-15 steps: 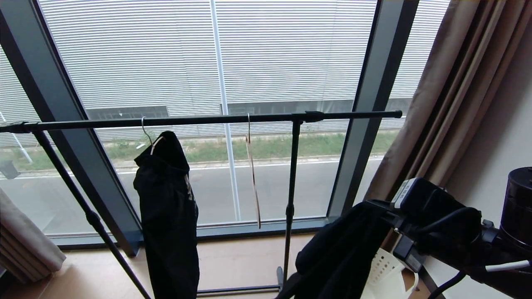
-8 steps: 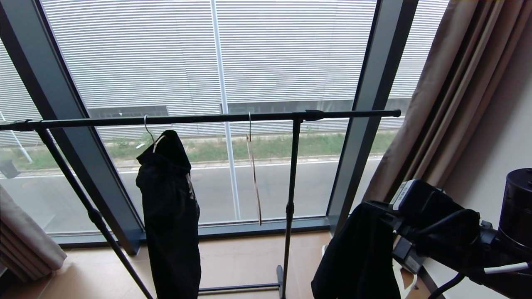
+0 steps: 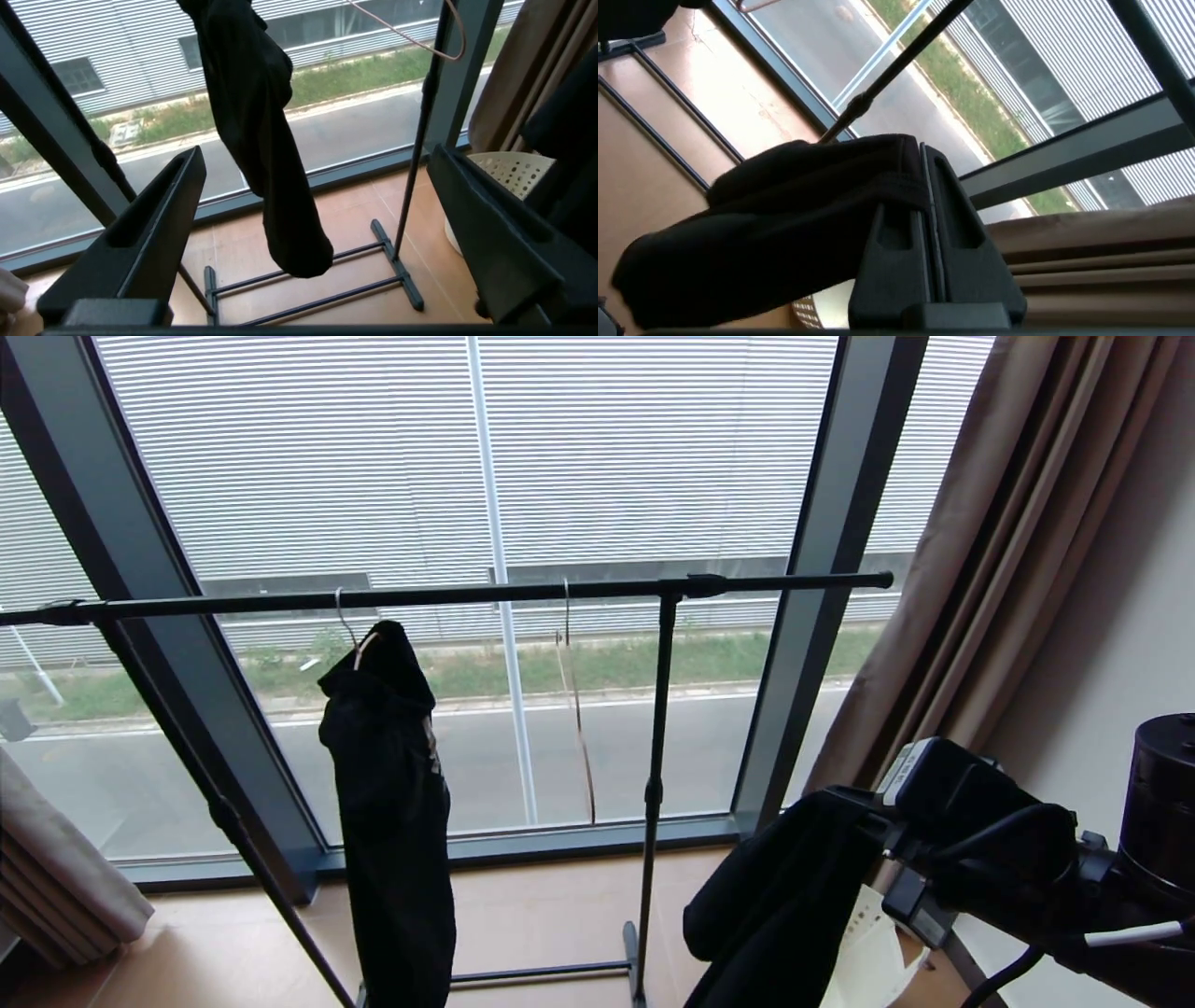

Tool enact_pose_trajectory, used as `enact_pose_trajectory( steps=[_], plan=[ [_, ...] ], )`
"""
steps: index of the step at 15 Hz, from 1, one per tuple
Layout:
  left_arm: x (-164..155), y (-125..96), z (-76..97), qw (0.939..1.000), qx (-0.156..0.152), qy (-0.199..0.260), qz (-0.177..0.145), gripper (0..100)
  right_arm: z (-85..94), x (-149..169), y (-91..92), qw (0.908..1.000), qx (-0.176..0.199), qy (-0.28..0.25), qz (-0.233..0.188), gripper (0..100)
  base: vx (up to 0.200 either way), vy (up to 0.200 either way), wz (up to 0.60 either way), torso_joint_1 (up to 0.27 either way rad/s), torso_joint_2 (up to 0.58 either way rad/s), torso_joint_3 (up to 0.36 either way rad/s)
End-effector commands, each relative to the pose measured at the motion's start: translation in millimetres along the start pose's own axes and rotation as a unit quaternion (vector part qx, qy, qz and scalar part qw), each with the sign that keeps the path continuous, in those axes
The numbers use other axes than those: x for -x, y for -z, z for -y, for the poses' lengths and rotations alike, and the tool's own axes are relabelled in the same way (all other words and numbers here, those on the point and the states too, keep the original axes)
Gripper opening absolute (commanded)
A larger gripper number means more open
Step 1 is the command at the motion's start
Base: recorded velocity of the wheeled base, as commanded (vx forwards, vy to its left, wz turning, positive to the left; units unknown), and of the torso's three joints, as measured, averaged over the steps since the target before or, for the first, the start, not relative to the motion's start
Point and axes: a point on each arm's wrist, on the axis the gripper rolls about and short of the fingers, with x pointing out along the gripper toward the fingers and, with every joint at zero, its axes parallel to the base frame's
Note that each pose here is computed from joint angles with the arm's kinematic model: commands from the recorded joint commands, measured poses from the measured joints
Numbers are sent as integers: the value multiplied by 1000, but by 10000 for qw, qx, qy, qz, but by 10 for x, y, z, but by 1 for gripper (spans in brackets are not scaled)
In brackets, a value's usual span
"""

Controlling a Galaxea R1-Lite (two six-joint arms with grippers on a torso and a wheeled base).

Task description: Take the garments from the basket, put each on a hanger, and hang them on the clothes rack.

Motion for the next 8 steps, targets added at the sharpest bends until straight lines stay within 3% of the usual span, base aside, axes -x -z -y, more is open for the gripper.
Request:
enact_pose_trajectory(
  steps=[1, 8],
  plan=[
    [-1, 0, 0, 10000, 2, -5, -12, 100, -2, -3, 1, 10000, 4, -4, -4, 0, 0, 200, 0, -12, -2, 12],
    [-1, 0, -1, 10000, 25, -13, -13, 100, -15, -35, 8, 10000, 16, -38, -44, 0, 0, 0, 0, 0, 0, 0]
  ],
)
